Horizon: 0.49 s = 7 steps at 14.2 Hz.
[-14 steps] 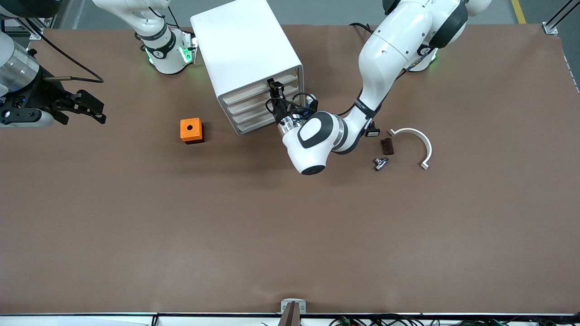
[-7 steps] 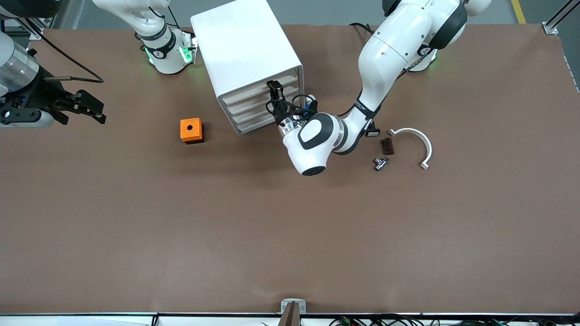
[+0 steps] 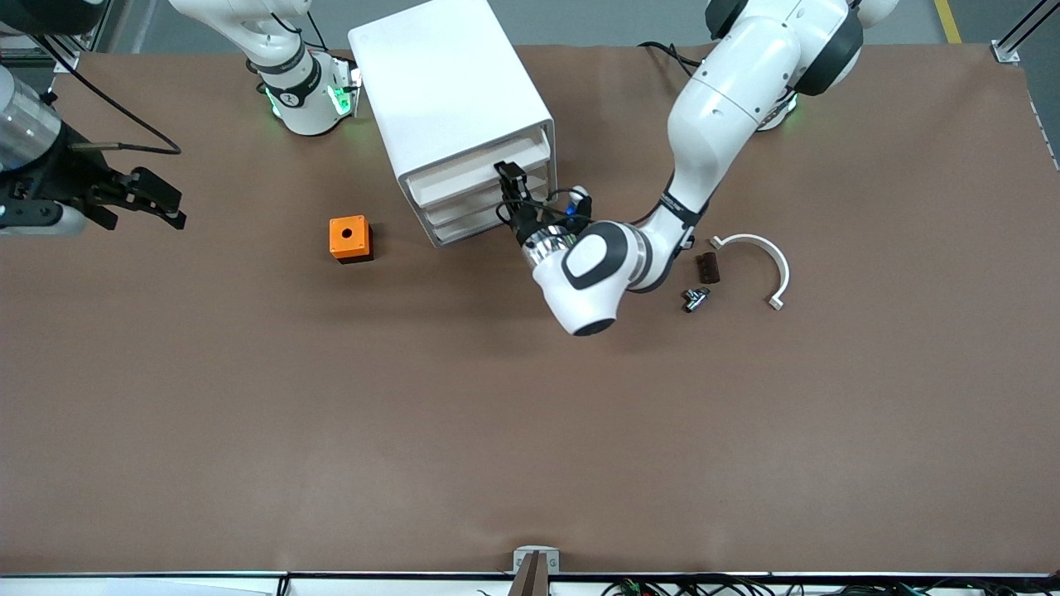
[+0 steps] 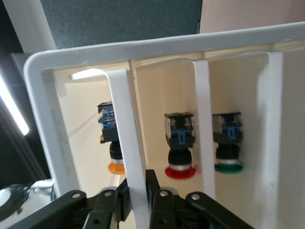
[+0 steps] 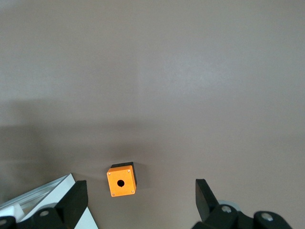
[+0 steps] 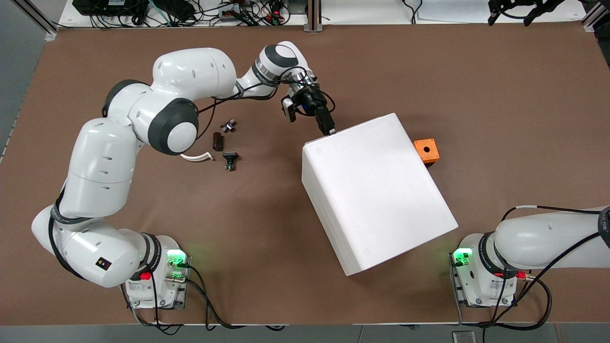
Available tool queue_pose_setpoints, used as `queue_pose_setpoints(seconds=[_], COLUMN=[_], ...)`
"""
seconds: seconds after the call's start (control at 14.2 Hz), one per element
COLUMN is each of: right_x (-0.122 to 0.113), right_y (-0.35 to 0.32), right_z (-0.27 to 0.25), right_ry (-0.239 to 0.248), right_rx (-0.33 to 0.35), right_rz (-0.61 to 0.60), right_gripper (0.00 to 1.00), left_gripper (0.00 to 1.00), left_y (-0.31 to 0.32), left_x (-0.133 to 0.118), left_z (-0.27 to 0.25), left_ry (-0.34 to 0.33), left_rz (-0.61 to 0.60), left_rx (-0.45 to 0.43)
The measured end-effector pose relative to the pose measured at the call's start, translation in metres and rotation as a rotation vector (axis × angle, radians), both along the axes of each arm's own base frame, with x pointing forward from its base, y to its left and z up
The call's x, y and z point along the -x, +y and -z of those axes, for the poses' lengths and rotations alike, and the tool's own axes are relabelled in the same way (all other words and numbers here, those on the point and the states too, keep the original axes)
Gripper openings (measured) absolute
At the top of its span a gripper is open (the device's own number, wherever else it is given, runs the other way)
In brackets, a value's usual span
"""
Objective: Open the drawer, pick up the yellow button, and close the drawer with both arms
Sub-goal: 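Pull the drawer open with the left gripper while the right gripper approaches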
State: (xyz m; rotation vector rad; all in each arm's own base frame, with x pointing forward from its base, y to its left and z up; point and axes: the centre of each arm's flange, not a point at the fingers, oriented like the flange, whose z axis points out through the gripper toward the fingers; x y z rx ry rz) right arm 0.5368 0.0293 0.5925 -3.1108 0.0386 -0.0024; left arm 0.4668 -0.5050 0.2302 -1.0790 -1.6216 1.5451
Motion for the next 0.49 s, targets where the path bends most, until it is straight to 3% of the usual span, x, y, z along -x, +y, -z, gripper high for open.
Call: queue_pose_setpoints(seconds=[0.49], right_x=[-0.045], right_y=[-0.005], right_z=[0.07], right_ry=[0.081], right_rx=[-0.003], right_rz=[0.009], right_gripper=[1.0], left_gripper=[0.15], left_y=[0.046], left_x=[-0.048], left_z=[0.008], left_ry=[0.037], left_rz=[-0.125], left_rx=[0.018])
